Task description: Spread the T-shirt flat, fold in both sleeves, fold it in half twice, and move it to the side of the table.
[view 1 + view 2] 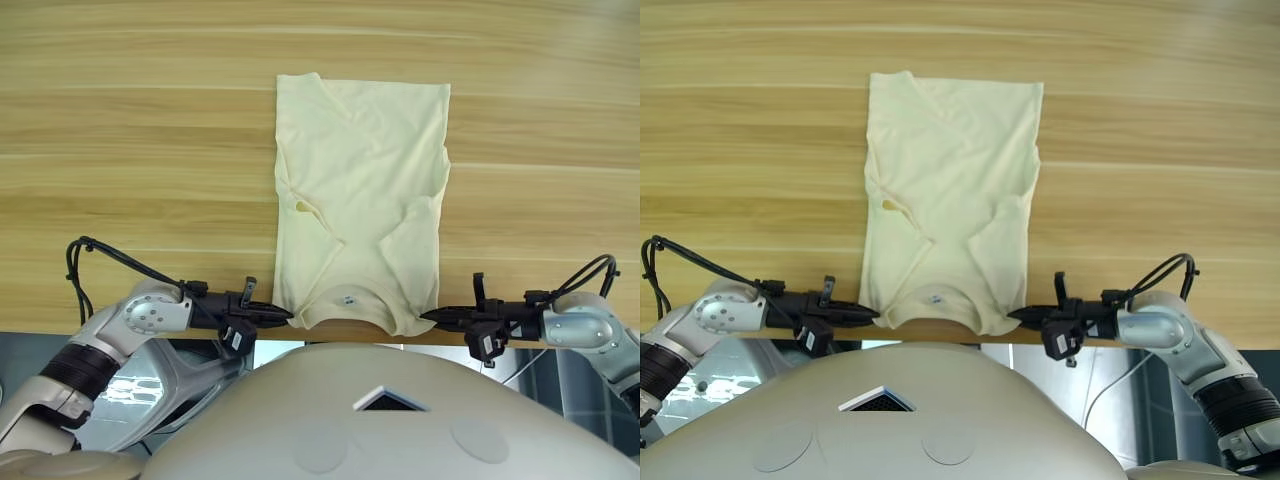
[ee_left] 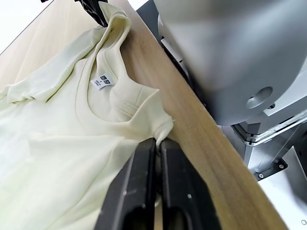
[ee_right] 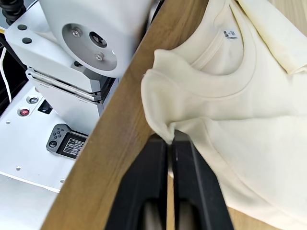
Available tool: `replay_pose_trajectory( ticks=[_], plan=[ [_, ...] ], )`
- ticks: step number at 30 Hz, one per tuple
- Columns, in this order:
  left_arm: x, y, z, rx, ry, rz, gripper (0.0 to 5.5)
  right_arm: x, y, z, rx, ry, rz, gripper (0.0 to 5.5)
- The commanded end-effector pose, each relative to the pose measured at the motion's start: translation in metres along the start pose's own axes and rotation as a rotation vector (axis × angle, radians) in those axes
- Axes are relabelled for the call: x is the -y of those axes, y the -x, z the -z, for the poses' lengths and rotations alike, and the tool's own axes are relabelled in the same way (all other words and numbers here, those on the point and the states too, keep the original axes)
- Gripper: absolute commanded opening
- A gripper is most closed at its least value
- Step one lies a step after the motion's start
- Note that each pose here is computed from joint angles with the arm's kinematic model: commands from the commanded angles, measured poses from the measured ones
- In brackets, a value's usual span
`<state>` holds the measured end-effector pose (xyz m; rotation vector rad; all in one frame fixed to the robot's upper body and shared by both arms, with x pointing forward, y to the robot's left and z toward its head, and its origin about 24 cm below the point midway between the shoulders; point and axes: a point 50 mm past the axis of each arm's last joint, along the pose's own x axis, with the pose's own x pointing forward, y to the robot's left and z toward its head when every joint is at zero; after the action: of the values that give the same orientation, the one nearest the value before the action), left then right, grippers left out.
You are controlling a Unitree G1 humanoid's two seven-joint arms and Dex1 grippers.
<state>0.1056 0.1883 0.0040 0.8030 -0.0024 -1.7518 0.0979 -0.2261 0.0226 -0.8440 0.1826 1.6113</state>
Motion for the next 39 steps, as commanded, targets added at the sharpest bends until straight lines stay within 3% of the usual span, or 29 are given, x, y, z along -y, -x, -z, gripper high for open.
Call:
replay_pose_trajectory(
  ticks=[1,17,30,39],
  plan=[
    [0.003,-0.002,-0.005,0.016,0.025,0.031,0.0,0.005,0.001,-0.003,0.018,0.023,0.006,0.0],
    [-0.003,0.032,-0.046,0.199,0.06,-0.04,0.0,-0.004,0.025,-0.029,0.192,0.026,0.015,0.0],
    [-0.031,0.059,-0.071,0.374,0.033,-0.218,0.0,0.041,0.051,-0.043,0.234,0.158,0.298,0.0],
    [-0.08,0.074,-0.046,0.322,0.003,-0.528,0.0,0.093,0.053,-0.04,0.234,0.175,0.575,0.0]
  ],
)
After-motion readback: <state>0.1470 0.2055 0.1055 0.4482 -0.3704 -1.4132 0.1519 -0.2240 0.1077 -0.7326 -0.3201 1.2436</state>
